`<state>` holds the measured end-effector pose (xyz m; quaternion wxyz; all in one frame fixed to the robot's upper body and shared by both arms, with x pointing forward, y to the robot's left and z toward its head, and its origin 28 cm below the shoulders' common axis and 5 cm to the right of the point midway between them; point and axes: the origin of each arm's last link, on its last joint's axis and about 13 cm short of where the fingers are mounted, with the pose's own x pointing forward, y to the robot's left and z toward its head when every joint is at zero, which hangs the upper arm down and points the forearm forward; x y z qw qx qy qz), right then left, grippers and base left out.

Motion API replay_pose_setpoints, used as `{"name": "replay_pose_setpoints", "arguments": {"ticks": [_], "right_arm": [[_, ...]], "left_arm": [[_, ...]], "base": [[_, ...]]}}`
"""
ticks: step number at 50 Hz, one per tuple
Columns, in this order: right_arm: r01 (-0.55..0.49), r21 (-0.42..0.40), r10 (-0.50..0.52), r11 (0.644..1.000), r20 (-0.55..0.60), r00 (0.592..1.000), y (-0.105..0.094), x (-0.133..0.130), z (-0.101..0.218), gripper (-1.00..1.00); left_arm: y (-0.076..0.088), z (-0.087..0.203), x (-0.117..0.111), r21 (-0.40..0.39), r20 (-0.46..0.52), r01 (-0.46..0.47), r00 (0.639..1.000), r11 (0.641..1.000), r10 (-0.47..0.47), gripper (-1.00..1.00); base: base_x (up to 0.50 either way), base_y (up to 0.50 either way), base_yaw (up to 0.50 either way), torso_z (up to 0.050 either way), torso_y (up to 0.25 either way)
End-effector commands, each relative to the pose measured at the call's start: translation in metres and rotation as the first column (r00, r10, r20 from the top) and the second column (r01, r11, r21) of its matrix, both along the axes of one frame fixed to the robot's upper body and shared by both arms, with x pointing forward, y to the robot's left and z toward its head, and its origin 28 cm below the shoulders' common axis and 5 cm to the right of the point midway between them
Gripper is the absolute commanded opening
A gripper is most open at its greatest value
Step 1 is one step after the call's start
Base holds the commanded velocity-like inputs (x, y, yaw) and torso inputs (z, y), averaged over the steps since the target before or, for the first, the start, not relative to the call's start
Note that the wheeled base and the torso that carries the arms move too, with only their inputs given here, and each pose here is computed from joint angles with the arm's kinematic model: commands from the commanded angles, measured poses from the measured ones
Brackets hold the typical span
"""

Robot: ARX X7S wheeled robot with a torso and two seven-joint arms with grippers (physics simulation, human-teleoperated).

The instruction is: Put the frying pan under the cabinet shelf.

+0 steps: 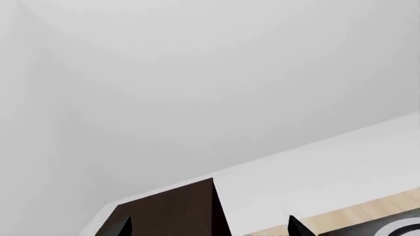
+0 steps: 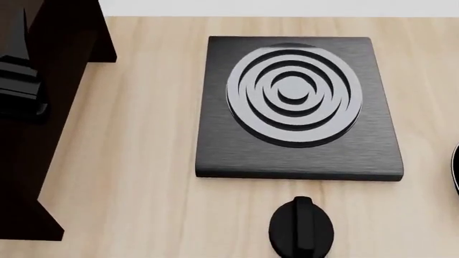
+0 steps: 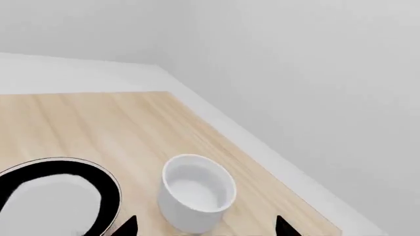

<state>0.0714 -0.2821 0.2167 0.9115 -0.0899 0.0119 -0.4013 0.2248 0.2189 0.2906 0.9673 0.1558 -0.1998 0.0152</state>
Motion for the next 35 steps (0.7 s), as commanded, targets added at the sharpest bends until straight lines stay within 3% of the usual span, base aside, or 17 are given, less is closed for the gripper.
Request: {"name": "replay_pose_setpoints", "arguments": {"ticks": [1,8,19,35], "right_arm": [[-0.008,0.005,0.008,1.0,-0.045,0.999,-0.001,0.015,-0.005,1.0],[-0.08,-0.022,0.078,0.997,-0.097,0.992,0.012,0.033,-0.008,1.0],[-0.149,-0.068,0.138,0.986,-0.147,0.979,0.031,0.038,0.0,1.0],[-0.194,-0.064,0.176,0.979,-0.221,0.959,0.039,0.049,-0.009,1.0]], "left_arm": [[-0.001,-0.002,0.0,0.002,-0.008,0.002,1.0,1.0,-0.002,1.0],[0.001,-0.003,0.001,-0.001,-0.011,-0.001,1.0,1.0,0.001,1.0],[0.003,-0.005,0.002,-0.007,-0.016,-0.003,1.0,1.0,0.003,1.0],[0.004,-0.006,0.002,-0.008,-0.018,-0.004,1.0,1.0,0.003,1.0]], "base": [[0.0,0.0,0.0,0.0,0.0],[0.0,0.0,0.0,0.0,0.0],[0.0,0.0,0.0,0.0,0.0],[0.0,0.0,0.0,0.0,0.0]]}}
